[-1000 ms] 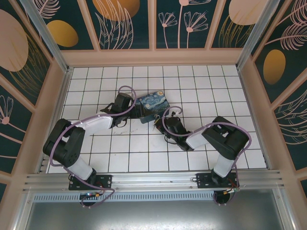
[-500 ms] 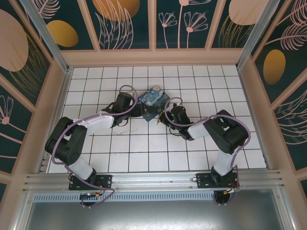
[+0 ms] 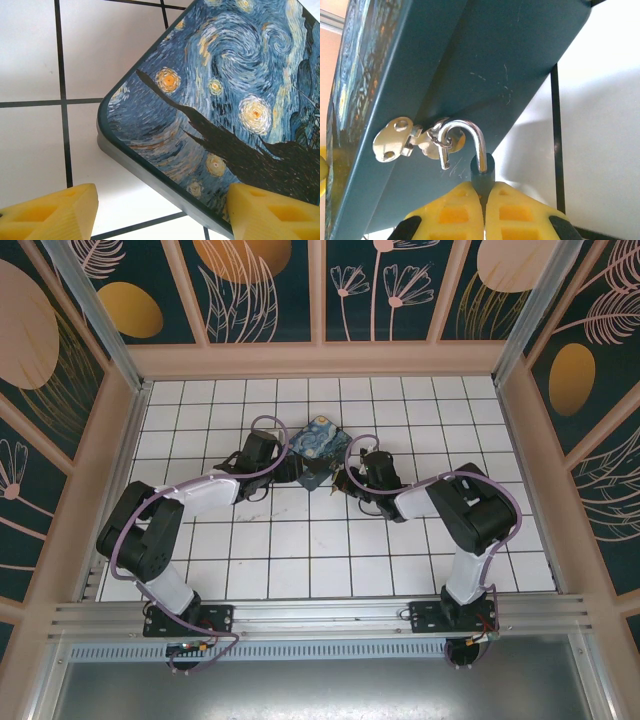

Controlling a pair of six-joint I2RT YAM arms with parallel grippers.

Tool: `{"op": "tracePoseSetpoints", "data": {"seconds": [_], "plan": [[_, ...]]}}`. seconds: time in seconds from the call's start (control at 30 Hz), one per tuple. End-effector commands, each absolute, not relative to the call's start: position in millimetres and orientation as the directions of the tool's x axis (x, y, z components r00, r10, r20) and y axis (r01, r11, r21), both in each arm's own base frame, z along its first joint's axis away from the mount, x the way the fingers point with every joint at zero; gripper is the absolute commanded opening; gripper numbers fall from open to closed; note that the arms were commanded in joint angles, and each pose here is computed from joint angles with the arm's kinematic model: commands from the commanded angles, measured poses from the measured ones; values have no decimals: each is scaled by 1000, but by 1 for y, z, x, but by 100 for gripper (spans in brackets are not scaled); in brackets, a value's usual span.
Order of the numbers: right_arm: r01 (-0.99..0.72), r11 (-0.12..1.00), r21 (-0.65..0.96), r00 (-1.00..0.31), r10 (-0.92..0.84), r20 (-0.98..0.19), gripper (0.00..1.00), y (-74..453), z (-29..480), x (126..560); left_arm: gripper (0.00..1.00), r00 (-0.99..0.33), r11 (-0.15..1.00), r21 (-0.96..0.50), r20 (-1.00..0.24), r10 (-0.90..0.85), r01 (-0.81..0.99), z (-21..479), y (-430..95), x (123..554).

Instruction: Unlock a padlock with a key

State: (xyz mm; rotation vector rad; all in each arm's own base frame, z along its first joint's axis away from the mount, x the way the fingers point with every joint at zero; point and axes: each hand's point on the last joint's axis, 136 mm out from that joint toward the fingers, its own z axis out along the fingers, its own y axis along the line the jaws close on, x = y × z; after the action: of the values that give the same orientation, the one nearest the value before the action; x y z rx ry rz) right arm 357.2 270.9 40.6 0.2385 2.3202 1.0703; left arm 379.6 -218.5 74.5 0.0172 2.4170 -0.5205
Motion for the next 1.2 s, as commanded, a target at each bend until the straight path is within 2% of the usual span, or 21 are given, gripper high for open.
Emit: {"op": "tracePoseSetpoints", "data": {"seconds": [0.0, 0.4, 0.57, 0.73, 0.9, 1.17], "plan": [[-86, 582, 809, -796, 448, -407, 0, 274, 60, 378, 68, -913, 982, -178, -407, -11, 68, 1, -177, 332], [-37, 540, 841, -768, 523, -370, 0, 255, 71, 427, 66, -921, 982, -179, -391, -11, 64, -5, -178, 331], [-24, 541, 841, -770, 527, -361, 0, 252, 70, 430, 67, -919, 981, -185, -394, -17, 61, -3, -179, 332], [-20, 542, 840, -760, 537, -365, 0, 240, 74, 409, 71, -908, 977, -201, -418, -23, 68, 11, -184, 340], [-35, 558, 829, -770, 513, -378, 0, 235, 87, 377, 83, -890, 970, -230, -453, -42, 72, 35, -192, 352], [-85, 607, 790, -816, 412, -404, 0, 264, 98, 308, 95, -832, 941, -320, -548, -93, 106, 105, -208, 370]]}}
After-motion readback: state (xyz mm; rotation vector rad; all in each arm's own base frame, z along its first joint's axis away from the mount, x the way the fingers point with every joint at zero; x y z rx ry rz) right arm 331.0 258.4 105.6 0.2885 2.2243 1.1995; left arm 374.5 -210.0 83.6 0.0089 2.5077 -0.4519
